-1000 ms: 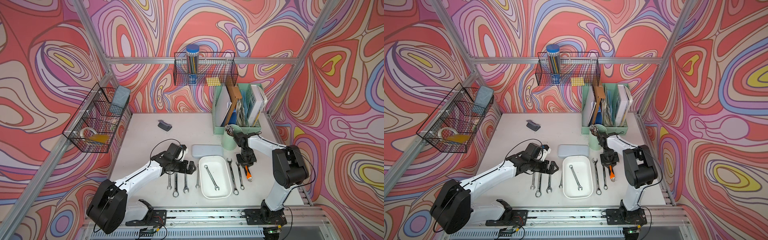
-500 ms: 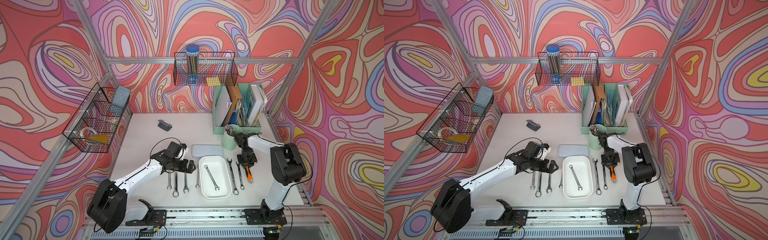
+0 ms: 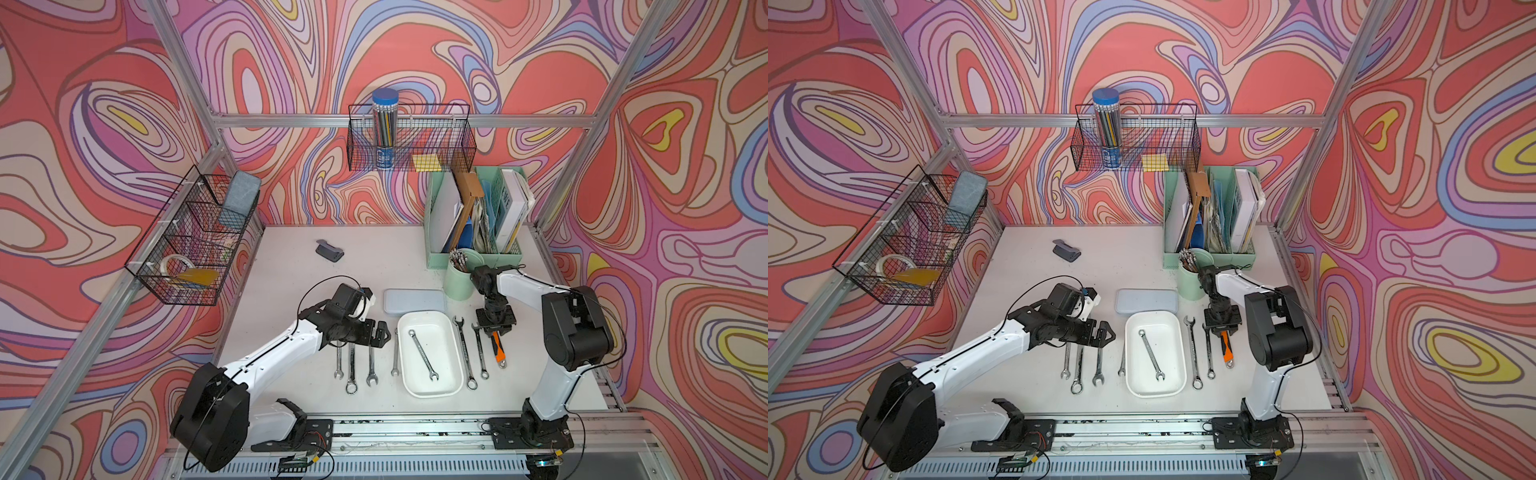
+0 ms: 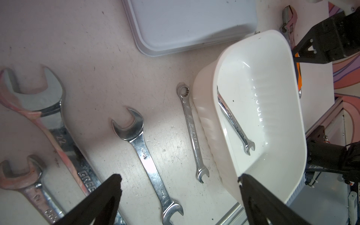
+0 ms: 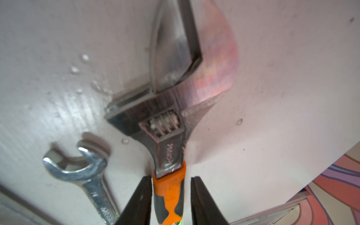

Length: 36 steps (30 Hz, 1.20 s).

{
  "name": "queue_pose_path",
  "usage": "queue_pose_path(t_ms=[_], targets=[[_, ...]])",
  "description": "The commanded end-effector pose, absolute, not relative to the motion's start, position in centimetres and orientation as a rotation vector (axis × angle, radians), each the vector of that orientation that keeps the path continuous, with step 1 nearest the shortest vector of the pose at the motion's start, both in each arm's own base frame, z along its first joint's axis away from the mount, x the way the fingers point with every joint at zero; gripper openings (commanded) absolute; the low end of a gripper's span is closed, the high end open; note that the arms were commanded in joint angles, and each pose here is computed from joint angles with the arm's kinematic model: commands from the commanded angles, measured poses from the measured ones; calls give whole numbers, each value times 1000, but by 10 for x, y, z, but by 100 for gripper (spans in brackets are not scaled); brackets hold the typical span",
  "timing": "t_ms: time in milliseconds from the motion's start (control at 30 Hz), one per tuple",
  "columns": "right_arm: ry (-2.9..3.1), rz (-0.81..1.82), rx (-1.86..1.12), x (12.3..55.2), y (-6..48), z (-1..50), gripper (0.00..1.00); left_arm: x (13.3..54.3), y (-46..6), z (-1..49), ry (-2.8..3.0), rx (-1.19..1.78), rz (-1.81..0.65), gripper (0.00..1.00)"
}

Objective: Take out the wrench from the storage box
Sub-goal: Place the wrench at the center of the board, then pick up the wrench from the storage box.

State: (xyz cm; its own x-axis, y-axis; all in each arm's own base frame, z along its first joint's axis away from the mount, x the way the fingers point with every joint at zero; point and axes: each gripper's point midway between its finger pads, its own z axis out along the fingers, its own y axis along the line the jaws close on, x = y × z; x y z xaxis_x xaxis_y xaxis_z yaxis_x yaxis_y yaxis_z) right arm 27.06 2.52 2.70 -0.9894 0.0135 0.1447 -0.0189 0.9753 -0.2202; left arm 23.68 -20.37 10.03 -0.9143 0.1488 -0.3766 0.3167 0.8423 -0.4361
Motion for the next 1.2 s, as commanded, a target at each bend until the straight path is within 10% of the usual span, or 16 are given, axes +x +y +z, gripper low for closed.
queue_pose_path(t_ms=[0, 467, 1167], targets=[[-3109, 285, -19, 280, 28, 62, 36, 239, -200, 111, 2668, 342, -705, 99], [-3410, -230, 195, 244, 195, 144, 51, 237, -193, 114, 2673, 327, -670, 99], [-3222, 8, 542, 221, 275, 22, 43, 227, -182, 101, 2705, 292, -642, 99]])
